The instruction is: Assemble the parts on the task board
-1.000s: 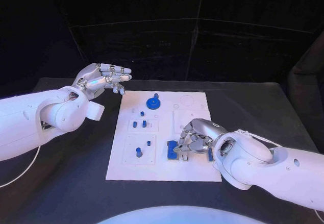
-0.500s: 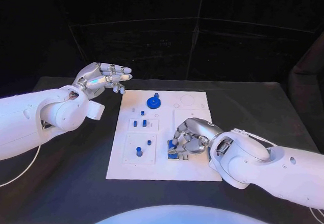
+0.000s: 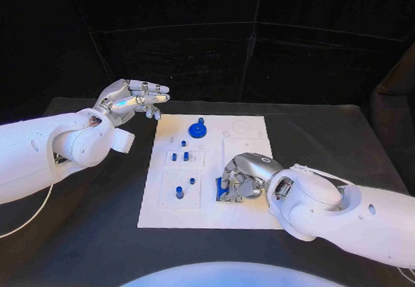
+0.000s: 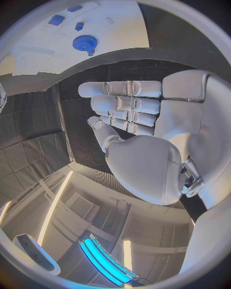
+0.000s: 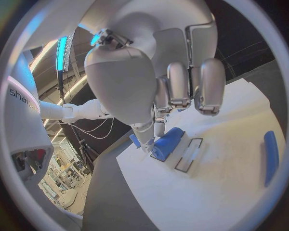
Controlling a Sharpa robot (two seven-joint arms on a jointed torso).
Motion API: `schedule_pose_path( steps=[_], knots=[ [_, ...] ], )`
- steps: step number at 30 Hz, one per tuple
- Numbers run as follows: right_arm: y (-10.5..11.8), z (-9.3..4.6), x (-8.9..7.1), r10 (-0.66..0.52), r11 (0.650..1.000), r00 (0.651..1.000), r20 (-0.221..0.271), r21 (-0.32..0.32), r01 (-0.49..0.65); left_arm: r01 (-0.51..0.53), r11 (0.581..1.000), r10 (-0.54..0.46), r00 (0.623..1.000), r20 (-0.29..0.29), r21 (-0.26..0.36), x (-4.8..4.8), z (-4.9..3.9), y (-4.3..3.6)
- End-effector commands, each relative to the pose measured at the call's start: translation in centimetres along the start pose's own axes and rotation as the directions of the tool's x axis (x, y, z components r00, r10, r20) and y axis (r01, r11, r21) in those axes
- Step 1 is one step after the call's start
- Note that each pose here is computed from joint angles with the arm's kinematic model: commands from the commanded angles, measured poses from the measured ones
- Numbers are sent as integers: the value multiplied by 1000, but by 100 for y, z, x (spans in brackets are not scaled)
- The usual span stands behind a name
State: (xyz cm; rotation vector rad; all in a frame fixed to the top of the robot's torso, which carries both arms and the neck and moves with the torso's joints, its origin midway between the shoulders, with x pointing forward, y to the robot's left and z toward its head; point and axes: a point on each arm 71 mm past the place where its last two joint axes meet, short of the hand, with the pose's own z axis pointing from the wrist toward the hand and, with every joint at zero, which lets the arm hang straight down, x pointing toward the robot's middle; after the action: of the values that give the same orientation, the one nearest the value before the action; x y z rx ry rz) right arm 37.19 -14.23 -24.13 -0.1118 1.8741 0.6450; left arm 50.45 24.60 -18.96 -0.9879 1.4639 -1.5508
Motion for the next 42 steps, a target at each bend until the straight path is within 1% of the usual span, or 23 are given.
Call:
schedule_pose_path(
  steps=[1, 8, 12, 15, 20, 22, 25, 28, 30, 33, 35, 38, 42],
  knots=[
    [-37, -5, -7, -64, 998, 998, -4, 20, 64, 7, 1000, -7, 1000, -10, 4, 8, 2, -12],
    [-41, -27, 20, -44, 999, 998, -51, 10, 45, 6, 1000, -6, 1000, -7, 2, -2, -3, -11],
    [-41, -36, 21, -19, 1000, 998, -57, 3, 20, 6, 1000, -6, 1000, -7, 1, -6, -5, -11],
    [-44, -45, 9, 12, 1000, 999, -44, -6, -12, 6, 1000, -6, 1000, -7, 1, -6, -6, -11],
    [-58, -78, -31, 80, 996, 997, -10, -40, -80, 6, 1000, -6, 1000, -6, 0, -11, -9, -11],
    [-81, -99, -48, 103, 993, 995, 1, -48, -103, 6, 1000, -6, 1000, -5, 0, -14, -11, -11],
    [-173, -160, -98, 177, 984, 984, 32, -45, -175, 5, 1000, -5, 1000, -5, 0, -16, -13, -12],
    [-307, -235, -147, 240, 971, 969, 54, -19, -239, 5, 1000, -5, 1000, -4, 1, -18, -14, -13],
    [-442, -306, -191, 276, 960, 959, 68, 19, -278, 5, 1000, -5, 1000, -3, 2, -18, -14, -13],
    [-645, -410, -275, 294, 950, 952, 84, 80, -301, 5, 1000, -5, 1000, -3, 4, -13, -15, -15],
    [-765, -477, -319, 288, 947, 953, 91, 122, -298, 5, 1000, -5, 1000, -3, 5, -11, -15, -16],
    [-884, -547, -354, 247, 949, 965, 91, 178, -260, 5, 1000, -5, 1000, -4, 6, -5, -16, -17],
    [-984, -592, -358, 172, 950, 983, 64, 252, -182, 7, 1000, -6, 1000, -7, 8, 12, -12, -16]
  ],
)
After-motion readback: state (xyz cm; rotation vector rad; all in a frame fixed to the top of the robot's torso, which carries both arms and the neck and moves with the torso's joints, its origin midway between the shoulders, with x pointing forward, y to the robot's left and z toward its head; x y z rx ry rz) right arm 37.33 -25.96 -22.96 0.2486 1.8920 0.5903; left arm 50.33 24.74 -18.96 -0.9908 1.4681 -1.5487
